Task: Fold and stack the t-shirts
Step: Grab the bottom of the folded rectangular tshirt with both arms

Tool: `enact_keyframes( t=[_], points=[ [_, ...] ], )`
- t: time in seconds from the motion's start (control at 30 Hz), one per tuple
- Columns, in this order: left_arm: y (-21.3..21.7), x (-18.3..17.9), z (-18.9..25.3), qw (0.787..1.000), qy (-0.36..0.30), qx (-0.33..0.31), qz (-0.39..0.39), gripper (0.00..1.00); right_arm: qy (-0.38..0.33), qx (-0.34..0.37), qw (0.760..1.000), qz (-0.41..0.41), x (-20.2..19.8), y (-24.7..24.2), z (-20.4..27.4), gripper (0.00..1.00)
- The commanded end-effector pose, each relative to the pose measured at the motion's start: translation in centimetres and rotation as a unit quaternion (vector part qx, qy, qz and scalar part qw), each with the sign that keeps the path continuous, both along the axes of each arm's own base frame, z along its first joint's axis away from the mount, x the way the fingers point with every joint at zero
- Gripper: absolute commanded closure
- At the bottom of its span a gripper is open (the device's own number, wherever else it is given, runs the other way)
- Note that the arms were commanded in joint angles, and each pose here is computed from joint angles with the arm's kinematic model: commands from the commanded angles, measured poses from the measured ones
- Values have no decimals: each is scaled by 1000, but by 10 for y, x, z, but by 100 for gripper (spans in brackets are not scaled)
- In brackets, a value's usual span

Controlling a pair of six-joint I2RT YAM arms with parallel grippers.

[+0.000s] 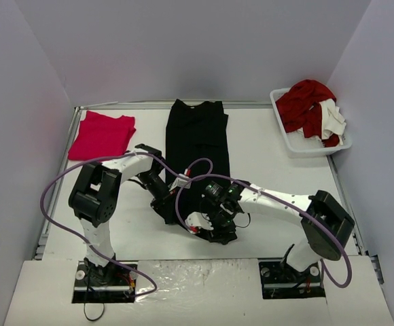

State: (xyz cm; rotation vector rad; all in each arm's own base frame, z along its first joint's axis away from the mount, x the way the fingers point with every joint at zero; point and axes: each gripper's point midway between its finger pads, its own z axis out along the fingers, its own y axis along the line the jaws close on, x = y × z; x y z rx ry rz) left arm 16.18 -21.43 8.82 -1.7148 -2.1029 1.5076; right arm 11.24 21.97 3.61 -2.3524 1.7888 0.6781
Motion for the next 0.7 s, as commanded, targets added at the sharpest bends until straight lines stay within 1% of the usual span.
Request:
enact_keyframes(
  t=[0.0, 0.03, 0.1, 0.2, 0.27, 0.37, 0.5, 0.57, 0.63, 0.67],
  points=[
    [-3, 7, 8, 1000, -14, -6, 15, 98, -12, -39, 999, 4, 2, -2, -5, 50],
    [-4, 10, 6, 1000, -23, -8, 17, 98, -15, -46, 999, 5, 3, -3, -8, 50],
    [-3, 11, 6, 1000, -25, -4, 18, 98, -15, -61, 998, 3, 2, -6, -14, 47],
    [-3, 13, 2, 999, -24, 4, 23, 98, -17, -75, 997, 1, -1, -7, -22, 46],
    [-3, 16, 0, 999, -24, 8, 27, 98, -32, -87, 996, -3, 3, -10, -25, 45],
    [-3, 17, 0, 999, -27, 11, 32, 98, -52, -95, 994, -11, 10, -13, -27, 42],
    [-1, 21, 0, 999, -31, 12, 43, 98, -55, -100, 993, -13, 9, -17, -29, 40],
    [-1, 22, 0, 998, -30, 11, 45, 97, -61, -100, 993, -15, 11, -18, -31, 40],
    [-1, 22, 1, 998, -29, 9, 48, 98, -70, -111, 991, -17, 12, -24, -37, 43],
    [-1, 22, 1, 998, -28, 9, 49, 97, -71, -119, 990, -17, 12, -27, -41, 50]
  ],
)
